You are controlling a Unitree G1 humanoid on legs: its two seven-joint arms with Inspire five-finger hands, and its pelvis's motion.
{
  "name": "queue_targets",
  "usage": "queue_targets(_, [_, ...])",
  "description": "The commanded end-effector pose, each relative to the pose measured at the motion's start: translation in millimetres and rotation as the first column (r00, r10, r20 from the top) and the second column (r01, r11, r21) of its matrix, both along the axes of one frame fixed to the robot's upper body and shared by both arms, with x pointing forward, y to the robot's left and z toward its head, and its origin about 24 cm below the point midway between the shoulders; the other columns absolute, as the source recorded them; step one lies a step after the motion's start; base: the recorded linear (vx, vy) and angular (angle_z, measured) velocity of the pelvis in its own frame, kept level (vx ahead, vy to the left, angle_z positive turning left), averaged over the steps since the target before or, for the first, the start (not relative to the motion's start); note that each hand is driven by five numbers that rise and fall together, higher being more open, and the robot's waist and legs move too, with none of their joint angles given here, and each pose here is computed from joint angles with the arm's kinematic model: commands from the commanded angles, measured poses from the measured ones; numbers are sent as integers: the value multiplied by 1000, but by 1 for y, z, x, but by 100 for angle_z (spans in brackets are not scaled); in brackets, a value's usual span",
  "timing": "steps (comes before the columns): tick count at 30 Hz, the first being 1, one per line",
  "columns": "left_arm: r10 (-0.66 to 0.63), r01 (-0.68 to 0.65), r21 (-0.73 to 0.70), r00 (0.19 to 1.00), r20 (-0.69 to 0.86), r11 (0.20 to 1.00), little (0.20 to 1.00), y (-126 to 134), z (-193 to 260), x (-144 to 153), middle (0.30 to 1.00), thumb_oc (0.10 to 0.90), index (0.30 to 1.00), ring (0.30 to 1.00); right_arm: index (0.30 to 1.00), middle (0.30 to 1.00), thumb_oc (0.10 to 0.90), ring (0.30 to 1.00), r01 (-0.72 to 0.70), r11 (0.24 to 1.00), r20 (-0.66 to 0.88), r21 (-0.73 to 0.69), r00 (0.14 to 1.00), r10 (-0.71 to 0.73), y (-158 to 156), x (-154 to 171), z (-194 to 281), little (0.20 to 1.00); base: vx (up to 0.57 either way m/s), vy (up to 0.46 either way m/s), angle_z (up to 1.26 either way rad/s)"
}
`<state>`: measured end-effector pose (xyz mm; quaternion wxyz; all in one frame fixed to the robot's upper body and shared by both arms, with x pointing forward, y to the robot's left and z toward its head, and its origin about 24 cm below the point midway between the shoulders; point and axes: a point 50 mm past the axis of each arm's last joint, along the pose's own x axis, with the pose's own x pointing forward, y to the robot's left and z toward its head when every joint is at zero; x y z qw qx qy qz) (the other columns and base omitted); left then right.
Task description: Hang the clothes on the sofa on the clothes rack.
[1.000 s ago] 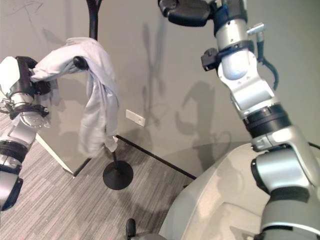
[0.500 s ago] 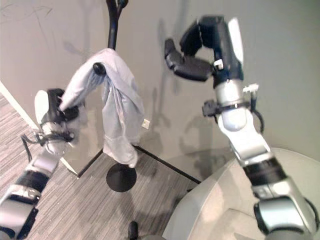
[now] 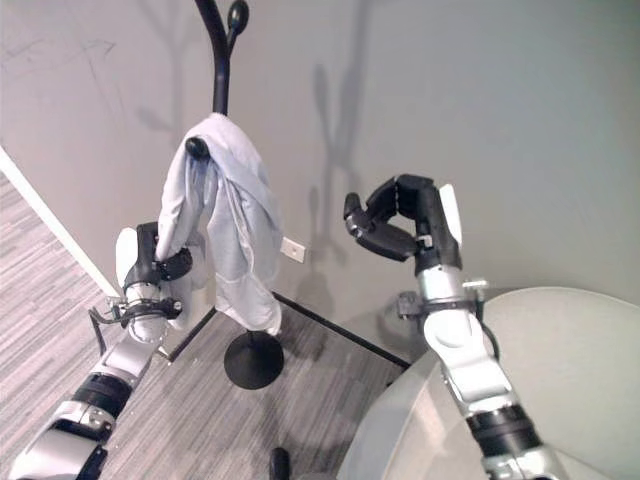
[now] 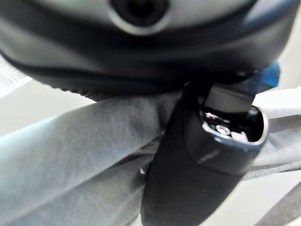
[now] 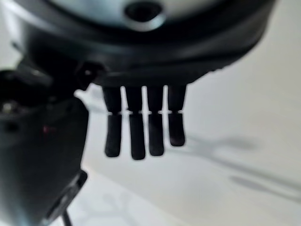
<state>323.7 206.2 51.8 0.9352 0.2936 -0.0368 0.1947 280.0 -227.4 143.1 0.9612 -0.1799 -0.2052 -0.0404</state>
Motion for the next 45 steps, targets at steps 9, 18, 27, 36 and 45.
queue_targets(9, [76,-94,-189,992,-100,978,900,12,-41,-27,900,800,900,900,900,900,800,900,9,984,71,175,997,-22,3,-13,-9,900,-26,9,-1])
queue_targets(18, [37,-47,-507,999,-31,861,900,-1,-41,-42,900,800,900,900,900,900,800,900,95,983,-32,159,995,-91,-11,-19,-32,900,-26,8,-6])
queue_targets(27, [-112,90,-648,994,7,756,900,-14,-41,-59,900,800,900,900,900,900,800,900,168,983,-15,74,986,-167,-28,-20,-24,900,-27,16,1])
queue_targets(36, [-337,221,-714,941,-22,664,900,24,-62,-115,900,800,900,900,900,900,800,900,278,960,80,-40,958,-274,-66,-48,-6,900,-21,19,0])
queue_targets(45, [-15,-94,-986,995,-97,139,900,23,-136,-154,900,800,900,900,900,900,800,900,630,771,51,92,771,-635,-115,-98,-31,900,3,4,-5])
